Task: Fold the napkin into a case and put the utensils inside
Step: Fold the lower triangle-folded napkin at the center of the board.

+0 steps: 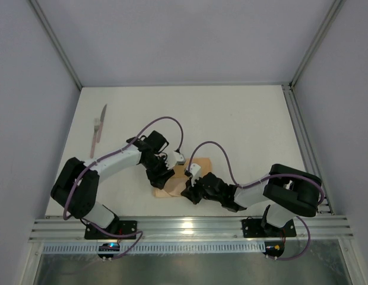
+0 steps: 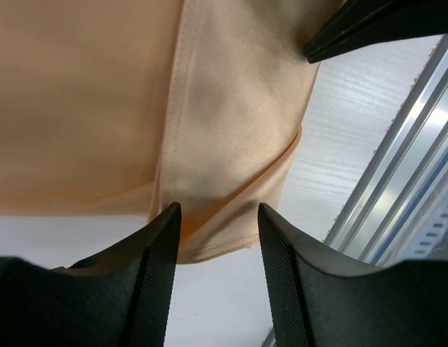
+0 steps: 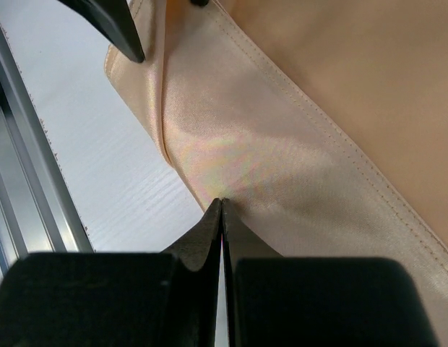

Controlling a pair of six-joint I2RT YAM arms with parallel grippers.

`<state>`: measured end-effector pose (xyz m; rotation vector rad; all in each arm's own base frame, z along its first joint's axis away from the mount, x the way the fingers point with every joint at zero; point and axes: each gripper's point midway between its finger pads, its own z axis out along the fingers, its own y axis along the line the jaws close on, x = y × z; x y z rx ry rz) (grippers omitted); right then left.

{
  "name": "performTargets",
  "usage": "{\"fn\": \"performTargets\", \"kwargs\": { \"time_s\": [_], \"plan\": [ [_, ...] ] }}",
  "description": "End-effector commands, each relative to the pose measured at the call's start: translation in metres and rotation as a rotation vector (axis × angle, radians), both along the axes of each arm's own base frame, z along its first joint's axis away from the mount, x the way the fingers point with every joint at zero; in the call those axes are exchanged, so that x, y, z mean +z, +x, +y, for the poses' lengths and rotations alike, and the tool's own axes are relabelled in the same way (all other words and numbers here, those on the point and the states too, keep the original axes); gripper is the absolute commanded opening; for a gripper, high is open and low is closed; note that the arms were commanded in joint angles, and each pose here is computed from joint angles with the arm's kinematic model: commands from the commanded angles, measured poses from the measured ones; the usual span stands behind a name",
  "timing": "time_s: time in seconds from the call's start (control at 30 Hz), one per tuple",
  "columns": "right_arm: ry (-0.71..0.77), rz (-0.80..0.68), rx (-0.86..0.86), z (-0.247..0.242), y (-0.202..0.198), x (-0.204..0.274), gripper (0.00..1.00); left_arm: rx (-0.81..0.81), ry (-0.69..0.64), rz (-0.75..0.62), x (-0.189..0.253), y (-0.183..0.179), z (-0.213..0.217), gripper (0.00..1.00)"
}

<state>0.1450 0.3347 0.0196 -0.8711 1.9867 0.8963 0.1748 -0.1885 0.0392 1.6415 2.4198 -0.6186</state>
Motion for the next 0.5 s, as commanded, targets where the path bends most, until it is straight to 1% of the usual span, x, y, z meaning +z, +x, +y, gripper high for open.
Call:
{"fn": "performTargets", "kwargs": {
  "time_s": [0.0,0.07,0.13,0.17,0.33,0.43,0.47],
  "plan": [
    [-0.013,0.045,-0.023,-0.009,-0.006,-0.009,0.03,0.011,-0.134,-0.028,0.045,0.016,-0.015,0.54],
    [-0.003,0.044,-0.028,-0.007,-0.004,-0.005,0.03,0.009,-0.12,-0.042,0.049,0.022,-0.007,0.59],
    [-0.009,0.048,-0.029,-0.006,-0.004,-0.005,0.03,0.008,-0.079,-0.066,0.05,0.026,0.004,0.6],
    [-0.008,0.048,-0.026,-0.004,-0.003,-0.004,0.03,-0.022,-0.065,-0.081,0.048,0.027,0.008,0.61],
    [-0.012,0.054,-0.022,0.001,-0.002,-0.003,0.03,-0.089,-0.045,-0.008,0.033,0.003,0.018,0.59],
    [-0.017,0.058,-0.025,0.001,-0.002,-0.004,0.03,-0.083,0.0,-0.016,0.019,0.004,0.025,0.59],
    [-0.019,0.061,-0.026,0.0,-0.002,-0.004,0.03,-0.073,0.012,-0.047,0.015,0.013,0.026,0.58]
  ]
}}
